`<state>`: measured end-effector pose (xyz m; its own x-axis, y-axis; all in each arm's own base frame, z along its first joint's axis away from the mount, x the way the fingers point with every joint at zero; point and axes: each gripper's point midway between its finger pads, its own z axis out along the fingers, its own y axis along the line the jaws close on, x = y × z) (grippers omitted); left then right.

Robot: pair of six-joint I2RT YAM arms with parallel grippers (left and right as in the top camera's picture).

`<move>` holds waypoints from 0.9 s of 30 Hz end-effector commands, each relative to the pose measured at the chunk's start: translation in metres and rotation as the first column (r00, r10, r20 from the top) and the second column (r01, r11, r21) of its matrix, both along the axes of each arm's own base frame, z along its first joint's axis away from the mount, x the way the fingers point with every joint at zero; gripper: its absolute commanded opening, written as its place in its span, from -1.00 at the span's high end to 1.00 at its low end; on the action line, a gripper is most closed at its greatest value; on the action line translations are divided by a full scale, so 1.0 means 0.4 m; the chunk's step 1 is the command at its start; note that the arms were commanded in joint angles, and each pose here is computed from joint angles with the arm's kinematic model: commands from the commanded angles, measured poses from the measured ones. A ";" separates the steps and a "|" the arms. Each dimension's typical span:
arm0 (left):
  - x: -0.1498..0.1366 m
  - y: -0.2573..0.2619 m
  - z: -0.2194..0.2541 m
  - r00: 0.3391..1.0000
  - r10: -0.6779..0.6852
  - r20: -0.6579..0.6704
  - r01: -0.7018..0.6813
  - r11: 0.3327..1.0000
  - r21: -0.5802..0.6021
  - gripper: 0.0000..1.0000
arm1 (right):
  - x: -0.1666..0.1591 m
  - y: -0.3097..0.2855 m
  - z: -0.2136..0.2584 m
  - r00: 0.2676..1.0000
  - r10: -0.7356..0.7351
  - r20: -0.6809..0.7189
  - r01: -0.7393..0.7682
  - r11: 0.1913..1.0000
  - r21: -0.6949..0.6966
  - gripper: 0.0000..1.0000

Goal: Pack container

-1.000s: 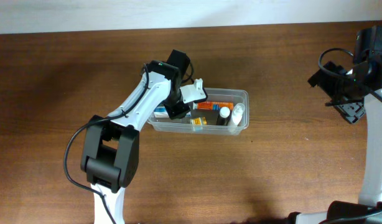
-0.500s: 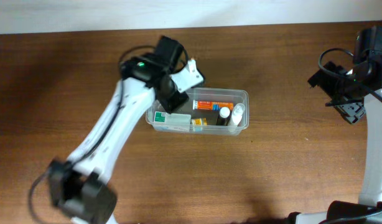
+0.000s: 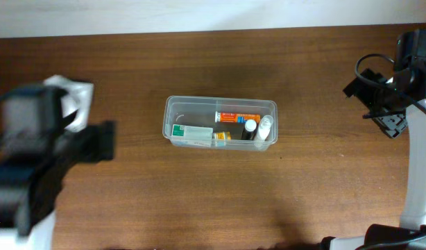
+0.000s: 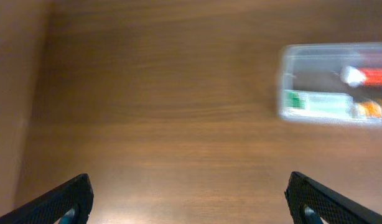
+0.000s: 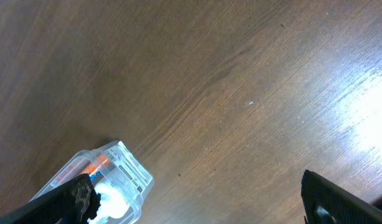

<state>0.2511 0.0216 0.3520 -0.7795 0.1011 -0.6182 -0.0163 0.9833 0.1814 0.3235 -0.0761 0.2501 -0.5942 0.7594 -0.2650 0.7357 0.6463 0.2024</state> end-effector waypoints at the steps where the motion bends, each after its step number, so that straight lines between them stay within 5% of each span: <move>1: -0.102 0.063 0.076 0.976 0.164 0.142 -0.159 0.986 -0.046 -1.00 | -0.001 -0.004 0.021 1.000 -0.002 0.025 0.002 1.000 -0.009 -0.97; 9: -0.318 0.070 0.066 0.944 0.268 0.192 -0.256 0.963 -0.088 -0.99 | -0.001 -0.004 0.021 1.000 -0.002 0.025 0.002 1.000 -0.009 -0.97; 13: -0.361 0.059 0.030 0.908 0.278 0.315 -0.245 0.959 -0.140 -0.99 | -0.001 -0.004 0.021 1.000 -0.002 0.025 0.002 1.000 -0.009 -0.97; 17: -0.329 0.052 -0.036 0.847 0.266 0.461 -0.204 0.962 -0.182 -0.99 | -0.001 -0.004 0.021 1.000 -0.002 0.025 0.002 1.000 -0.009 -0.97; 27: -0.089 0.006 -0.227 0.808 0.176 0.563 -0.028 0.965 -0.262 -0.99 | -0.001 -0.004 0.021 1.000 -0.002 0.025 0.002 1.000 -0.009 -0.97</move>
